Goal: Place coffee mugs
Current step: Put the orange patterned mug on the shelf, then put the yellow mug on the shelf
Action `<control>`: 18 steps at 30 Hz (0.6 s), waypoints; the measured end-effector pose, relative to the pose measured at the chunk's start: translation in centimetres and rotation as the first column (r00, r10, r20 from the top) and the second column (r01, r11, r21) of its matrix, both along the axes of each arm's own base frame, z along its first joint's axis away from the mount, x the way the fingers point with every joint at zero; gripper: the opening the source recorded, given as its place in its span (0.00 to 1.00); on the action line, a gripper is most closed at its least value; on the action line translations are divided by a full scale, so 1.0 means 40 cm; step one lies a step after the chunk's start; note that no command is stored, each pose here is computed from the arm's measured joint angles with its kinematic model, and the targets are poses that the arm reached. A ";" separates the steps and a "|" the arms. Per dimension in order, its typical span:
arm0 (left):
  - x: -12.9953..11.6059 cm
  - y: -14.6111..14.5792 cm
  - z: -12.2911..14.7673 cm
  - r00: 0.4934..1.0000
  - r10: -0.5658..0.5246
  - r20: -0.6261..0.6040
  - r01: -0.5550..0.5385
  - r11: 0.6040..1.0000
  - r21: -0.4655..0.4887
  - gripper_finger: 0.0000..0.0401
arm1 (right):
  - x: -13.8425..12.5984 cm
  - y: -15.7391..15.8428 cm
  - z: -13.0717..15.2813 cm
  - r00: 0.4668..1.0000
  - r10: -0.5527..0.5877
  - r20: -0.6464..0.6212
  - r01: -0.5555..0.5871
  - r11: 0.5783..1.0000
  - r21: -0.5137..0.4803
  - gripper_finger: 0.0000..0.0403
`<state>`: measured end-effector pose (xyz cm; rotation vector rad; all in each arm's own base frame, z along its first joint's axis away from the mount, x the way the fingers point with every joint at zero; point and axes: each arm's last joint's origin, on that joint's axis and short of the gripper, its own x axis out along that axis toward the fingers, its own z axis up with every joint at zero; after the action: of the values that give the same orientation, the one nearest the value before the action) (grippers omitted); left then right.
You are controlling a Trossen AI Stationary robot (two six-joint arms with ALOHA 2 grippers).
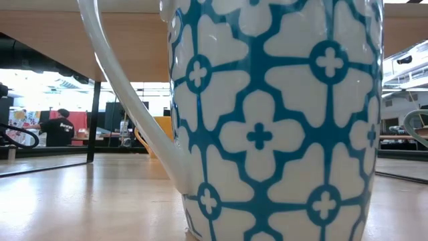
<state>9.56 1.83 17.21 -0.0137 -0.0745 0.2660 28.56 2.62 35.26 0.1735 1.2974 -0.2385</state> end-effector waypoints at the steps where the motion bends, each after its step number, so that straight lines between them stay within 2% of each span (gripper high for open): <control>1: 0.000 0.000 0.000 1.000 0.000 0.000 0.000 1.000 0.000 0.47 | 0.000 0.000 0.000 1.000 0.000 0.001 0.000 1.000 0.000 0.26; 11: 0.000 0.000 0.000 1.000 0.001 0.000 -0.001 1.000 0.000 0.47 | 0.001 0.000 0.000 1.000 0.000 0.003 0.000 1.000 0.000 0.41; 18: 0.000 0.000 0.000 1.000 0.001 0.000 -0.001 1.000 0.000 0.47 | 0.001 0.000 0.000 1.000 0.000 0.003 0.000 1.000 0.000 0.47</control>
<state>9.56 1.83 17.21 -0.0137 -0.0744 0.2665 28.59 2.62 35.27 0.1744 1.2946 -0.2382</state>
